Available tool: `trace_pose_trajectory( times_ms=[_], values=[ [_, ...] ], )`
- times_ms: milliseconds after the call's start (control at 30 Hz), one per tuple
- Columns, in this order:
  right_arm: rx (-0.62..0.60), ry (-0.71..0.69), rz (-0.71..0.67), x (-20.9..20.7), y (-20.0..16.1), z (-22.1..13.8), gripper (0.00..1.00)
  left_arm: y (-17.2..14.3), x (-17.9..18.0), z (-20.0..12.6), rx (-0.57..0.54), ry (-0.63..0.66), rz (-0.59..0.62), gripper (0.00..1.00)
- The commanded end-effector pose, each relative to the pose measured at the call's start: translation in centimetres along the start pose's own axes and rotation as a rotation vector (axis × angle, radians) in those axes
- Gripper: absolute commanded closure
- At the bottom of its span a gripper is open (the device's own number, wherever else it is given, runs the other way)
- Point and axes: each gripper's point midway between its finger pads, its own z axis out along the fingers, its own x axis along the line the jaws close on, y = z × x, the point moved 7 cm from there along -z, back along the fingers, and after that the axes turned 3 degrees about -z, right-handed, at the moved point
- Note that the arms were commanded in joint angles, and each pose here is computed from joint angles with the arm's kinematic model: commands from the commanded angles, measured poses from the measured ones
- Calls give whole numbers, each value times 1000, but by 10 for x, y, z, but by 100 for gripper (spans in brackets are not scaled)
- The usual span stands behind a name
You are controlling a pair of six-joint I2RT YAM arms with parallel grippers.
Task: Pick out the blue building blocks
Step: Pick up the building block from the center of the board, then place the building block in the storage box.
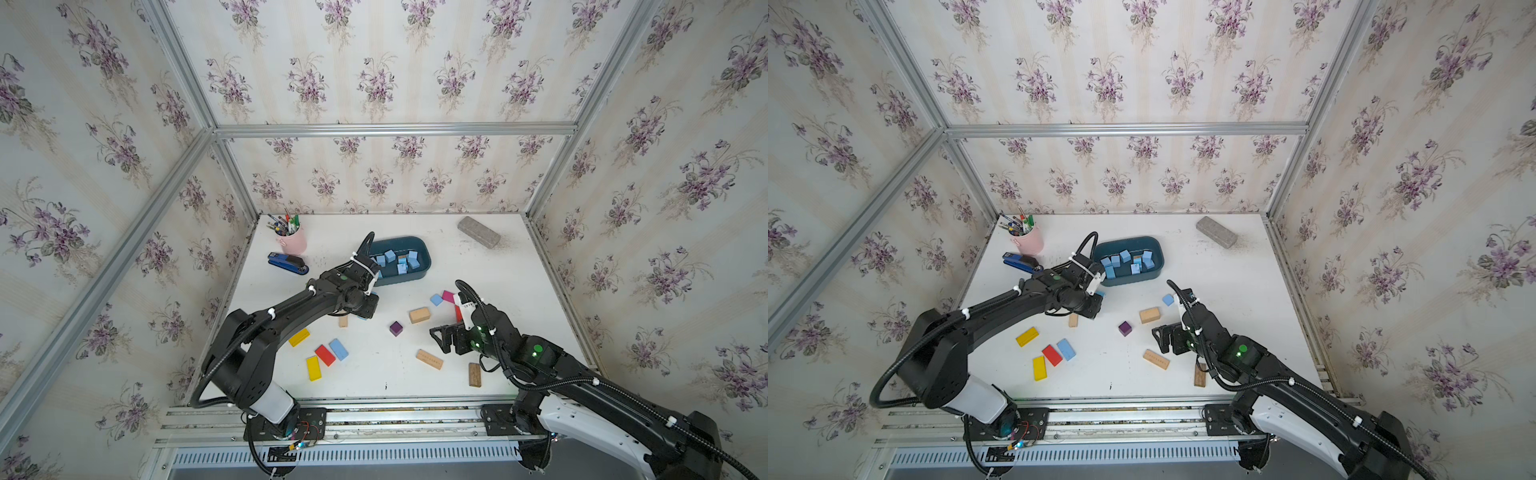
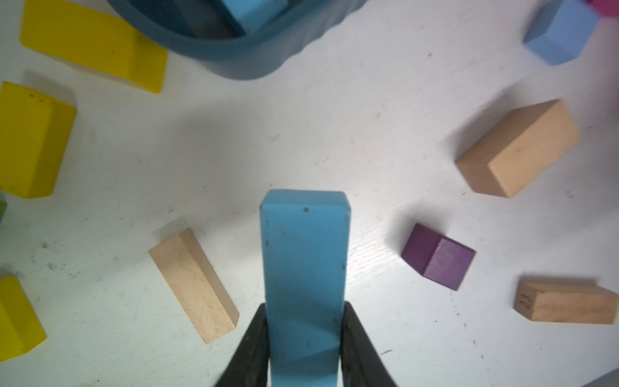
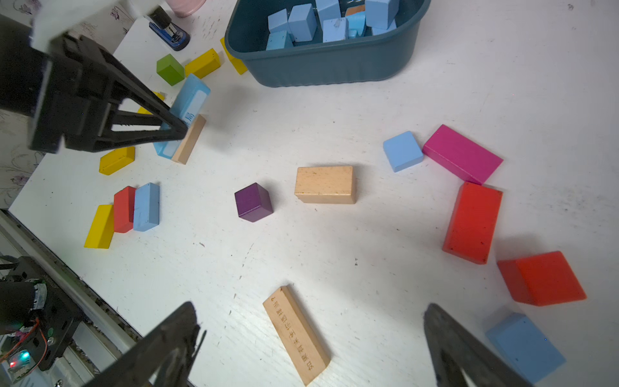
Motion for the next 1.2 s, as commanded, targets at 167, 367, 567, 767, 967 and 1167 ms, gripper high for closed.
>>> trace_pose_trajectory(
  times_ms=[167, 367, 567, 767, 967, 1167],
  values=[
    [-31, 8, 2, 2, 5, -2, 0, 54, -15, -37, -192, -81, -146, 92],
    [-39, 6, 8, 1, 6, -4, 0, 100, -26, -19, -215, -82, -206, 95],
    [-45, 7, 8, 1, 6, -5, 0, 130, -35, 23, -189, -78, -280, 95],
    [-43, 10, 7, 1, 7, -5, 0, 147, -33, 56, -190, -21, -327, 95],
    [-43, 9, 5, 1, 6, -5, 0, 146, -26, 76, -166, 13, -349, 89],
    [-38, 8, 5, 1, 6, -4, 0, 141, -21, 84, -140, 7, -352, 73]
  ],
)
